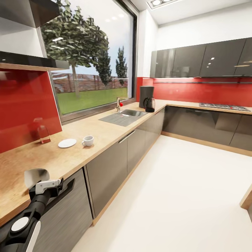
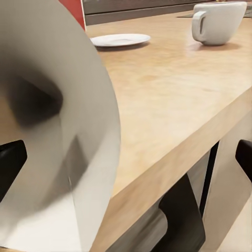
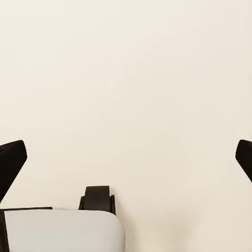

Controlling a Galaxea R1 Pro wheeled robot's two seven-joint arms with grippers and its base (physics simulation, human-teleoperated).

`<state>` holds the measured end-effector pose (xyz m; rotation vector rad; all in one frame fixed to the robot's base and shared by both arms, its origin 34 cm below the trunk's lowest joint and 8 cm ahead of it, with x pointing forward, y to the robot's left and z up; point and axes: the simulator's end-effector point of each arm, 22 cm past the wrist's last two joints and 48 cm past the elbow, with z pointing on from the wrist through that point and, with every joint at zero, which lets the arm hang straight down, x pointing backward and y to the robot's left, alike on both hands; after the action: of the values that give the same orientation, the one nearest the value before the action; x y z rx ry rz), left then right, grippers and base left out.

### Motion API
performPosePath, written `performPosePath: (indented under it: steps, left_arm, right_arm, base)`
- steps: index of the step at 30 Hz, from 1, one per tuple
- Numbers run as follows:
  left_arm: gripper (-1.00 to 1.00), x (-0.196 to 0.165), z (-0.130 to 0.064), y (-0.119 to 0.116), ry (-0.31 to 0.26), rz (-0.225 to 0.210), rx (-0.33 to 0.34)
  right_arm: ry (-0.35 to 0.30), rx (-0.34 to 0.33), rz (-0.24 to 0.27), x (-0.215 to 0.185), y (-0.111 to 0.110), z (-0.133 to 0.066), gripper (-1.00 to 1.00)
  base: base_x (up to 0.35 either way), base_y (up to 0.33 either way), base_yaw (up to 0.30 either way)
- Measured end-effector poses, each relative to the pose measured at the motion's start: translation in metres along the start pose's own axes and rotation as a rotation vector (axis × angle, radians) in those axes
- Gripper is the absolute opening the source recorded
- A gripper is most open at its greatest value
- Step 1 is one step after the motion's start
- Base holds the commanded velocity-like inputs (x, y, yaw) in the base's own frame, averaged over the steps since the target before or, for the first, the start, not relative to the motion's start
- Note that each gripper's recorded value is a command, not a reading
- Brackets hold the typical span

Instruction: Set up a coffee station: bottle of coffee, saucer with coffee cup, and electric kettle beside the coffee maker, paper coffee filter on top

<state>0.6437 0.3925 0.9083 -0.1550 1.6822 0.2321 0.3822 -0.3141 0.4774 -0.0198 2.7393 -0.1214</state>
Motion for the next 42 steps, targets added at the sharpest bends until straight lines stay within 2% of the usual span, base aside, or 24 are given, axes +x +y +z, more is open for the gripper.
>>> performPosePath:
  steps: [42]
  left_arm:
    - [1.0,0.0004,0.0002,0.001,0.0,0.002,-0.001]
  right_arm:
    - [0.001,-0.001,0.0,0.0006,0.0007,0.0,1.0]
  base:
    - [0.027,0.0,0.0]
